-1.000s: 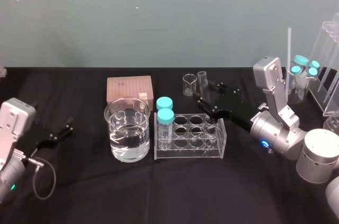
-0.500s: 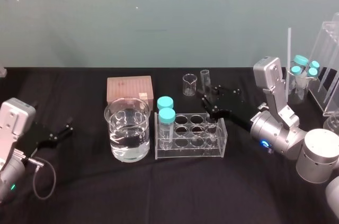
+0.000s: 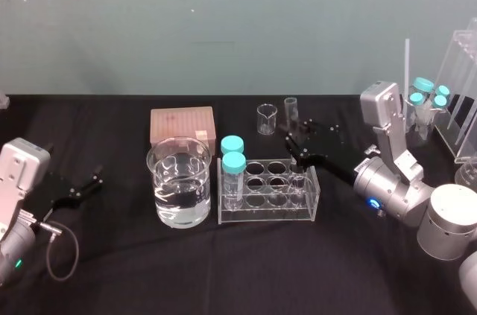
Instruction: Hold the test tube with one hand and immerse one end into the beaker, then return it to the test tube rack.
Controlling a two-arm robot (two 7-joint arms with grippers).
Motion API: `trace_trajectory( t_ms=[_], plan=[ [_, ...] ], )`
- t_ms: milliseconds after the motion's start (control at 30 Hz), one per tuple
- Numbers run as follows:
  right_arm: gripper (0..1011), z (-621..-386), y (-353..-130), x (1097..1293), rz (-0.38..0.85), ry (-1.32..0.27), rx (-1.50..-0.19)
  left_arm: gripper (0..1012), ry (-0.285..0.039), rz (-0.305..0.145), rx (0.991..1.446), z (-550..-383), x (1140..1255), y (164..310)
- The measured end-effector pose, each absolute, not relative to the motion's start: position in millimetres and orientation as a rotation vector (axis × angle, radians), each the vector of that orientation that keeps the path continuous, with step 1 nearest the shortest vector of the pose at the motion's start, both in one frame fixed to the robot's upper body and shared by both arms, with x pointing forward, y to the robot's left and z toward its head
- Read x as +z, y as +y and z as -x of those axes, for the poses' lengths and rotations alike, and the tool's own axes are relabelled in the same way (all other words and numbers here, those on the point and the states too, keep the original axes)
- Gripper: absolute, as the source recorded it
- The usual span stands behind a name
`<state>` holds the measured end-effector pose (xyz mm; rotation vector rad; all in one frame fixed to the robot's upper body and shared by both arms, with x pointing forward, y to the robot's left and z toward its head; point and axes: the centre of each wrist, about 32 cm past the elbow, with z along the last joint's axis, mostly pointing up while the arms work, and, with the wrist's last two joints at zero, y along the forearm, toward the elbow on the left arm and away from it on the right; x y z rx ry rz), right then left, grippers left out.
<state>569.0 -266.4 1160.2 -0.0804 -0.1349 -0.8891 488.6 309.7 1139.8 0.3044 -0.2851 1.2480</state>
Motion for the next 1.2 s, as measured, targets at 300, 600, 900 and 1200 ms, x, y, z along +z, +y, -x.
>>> trace_trajectory(
  t_ms=[300,600,900,1200],
  plan=[
    [241,-565.8,-267.4,1158.8,0.028,-0.151,-0.886,1000,-0.285,-0.304,1.248,-488.6,1139.8,309.7],
    [241,-562.4,-270.3,1157.5,-0.027,-0.138,-0.878,1000,-0.285,-0.304,1.248,-488.6,1139.8,309.7],
    [241,-559.3,-273.0,1161.1,-0.063,-0.150,-0.880,1000,-0.285,-0.304,1.248,-488.6,1139.8,309.7],
    [241,-558.1,-278.2,1176.1,-0.108,-0.199,-0.886,1000,-0.285,-0.305,1.248,-488.6,1139.8,309.7]
  ],
)
